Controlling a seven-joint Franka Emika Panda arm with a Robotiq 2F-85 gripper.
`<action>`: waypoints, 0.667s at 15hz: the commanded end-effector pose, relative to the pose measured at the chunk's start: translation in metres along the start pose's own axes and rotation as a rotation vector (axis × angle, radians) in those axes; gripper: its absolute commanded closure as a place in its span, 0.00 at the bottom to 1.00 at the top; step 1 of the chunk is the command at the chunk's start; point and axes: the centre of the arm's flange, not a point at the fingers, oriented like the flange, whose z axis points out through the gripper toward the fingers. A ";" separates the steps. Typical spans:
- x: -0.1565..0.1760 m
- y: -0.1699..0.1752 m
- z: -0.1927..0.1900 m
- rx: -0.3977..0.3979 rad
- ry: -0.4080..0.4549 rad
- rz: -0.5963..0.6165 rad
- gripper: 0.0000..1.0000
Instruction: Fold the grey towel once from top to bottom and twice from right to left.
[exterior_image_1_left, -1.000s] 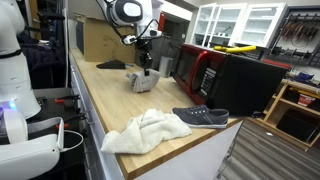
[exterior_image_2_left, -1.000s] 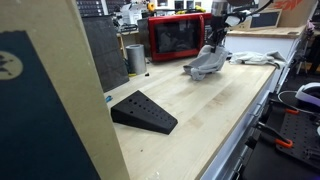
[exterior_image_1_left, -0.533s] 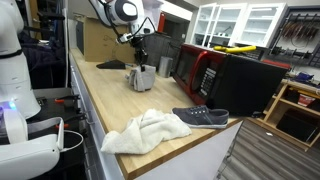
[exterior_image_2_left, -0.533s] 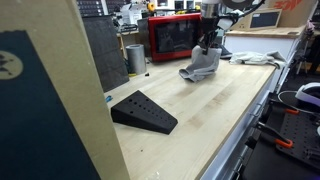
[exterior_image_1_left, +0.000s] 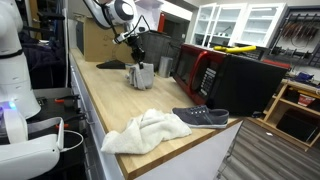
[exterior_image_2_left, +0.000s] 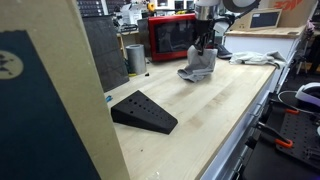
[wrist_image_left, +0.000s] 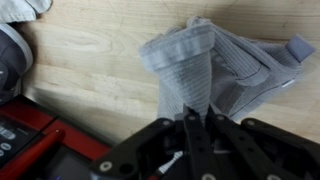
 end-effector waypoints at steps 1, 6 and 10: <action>0.008 -0.012 0.012 -0.078 0.017 -0.010 0.98; 0.015 -0.041 0.022 -0.117 0.035 -0.021 0.98; 0.021 -0.074 0.019 -0.038 0.022 -0.013 0.98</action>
